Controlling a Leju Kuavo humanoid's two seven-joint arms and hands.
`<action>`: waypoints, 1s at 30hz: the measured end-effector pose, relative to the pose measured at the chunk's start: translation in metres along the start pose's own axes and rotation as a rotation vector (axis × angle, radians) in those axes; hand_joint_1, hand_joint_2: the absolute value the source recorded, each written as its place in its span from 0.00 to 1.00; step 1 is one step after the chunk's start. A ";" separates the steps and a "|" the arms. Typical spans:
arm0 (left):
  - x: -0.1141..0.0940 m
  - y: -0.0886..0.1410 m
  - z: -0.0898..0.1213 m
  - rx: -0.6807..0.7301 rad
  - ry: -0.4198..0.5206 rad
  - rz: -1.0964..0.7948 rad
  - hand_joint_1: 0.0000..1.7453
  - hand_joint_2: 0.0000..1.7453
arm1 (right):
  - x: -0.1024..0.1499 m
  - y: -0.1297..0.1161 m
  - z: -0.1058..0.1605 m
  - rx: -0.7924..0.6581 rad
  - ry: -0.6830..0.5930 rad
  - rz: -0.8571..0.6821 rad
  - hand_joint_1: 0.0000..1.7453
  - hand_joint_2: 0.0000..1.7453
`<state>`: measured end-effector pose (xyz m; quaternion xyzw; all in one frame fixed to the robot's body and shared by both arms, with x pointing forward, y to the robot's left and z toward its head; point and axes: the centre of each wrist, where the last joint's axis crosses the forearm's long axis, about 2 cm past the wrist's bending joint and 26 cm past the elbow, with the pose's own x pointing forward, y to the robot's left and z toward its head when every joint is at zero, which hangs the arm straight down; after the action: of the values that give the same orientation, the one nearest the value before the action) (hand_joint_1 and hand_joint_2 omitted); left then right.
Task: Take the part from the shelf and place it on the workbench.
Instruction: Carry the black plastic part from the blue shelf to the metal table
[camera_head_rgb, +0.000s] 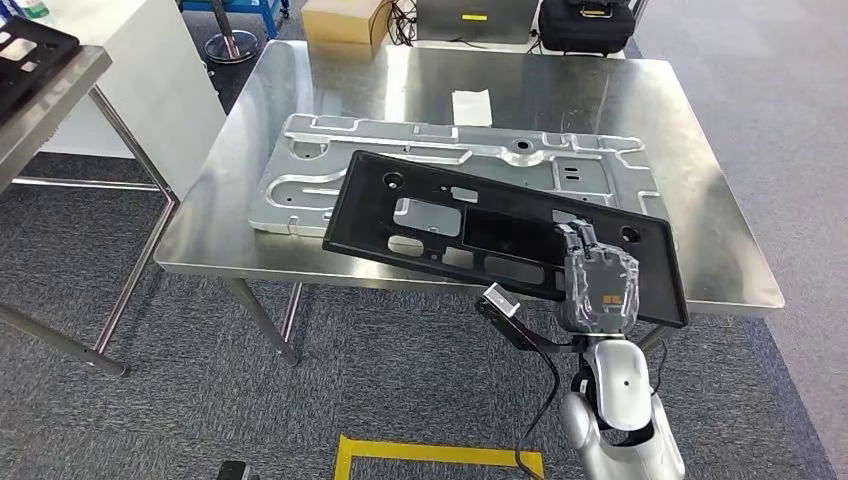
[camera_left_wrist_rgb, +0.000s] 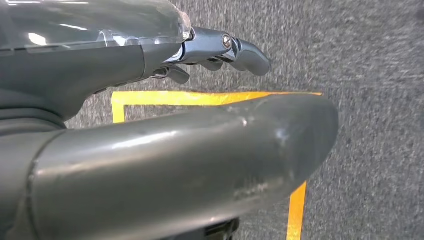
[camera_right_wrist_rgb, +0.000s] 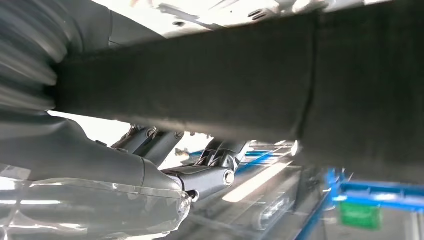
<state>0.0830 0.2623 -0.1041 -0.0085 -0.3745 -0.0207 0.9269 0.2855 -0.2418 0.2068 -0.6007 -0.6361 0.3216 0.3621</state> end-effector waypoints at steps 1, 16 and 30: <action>-0.001 0.000 0.001 -0.001 0.004 0.000 0.00 0.00 | 0.001 0.003 -0.003 0.014 -0.049 0.022 1.00 1.00; -0.003 0.000 0.002 0.000 0.008 0.008 0.00 0.00 | 0.001 0.037 0.014 0.156 -0.280 0.093 1.00 1.00; -0.002 0.003 0.001 0.003 0.002 0.002 0.00 0.00 | -0.040 0.042 -0.005 0.182 -0.188 0.088 1.00 1.00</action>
<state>0.0813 0.2656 -0.1047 -0.0076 -0.3737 -0.0195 0.9273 0.3124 -0.2791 0.1706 -0.5598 -0.6087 0.4483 0.3393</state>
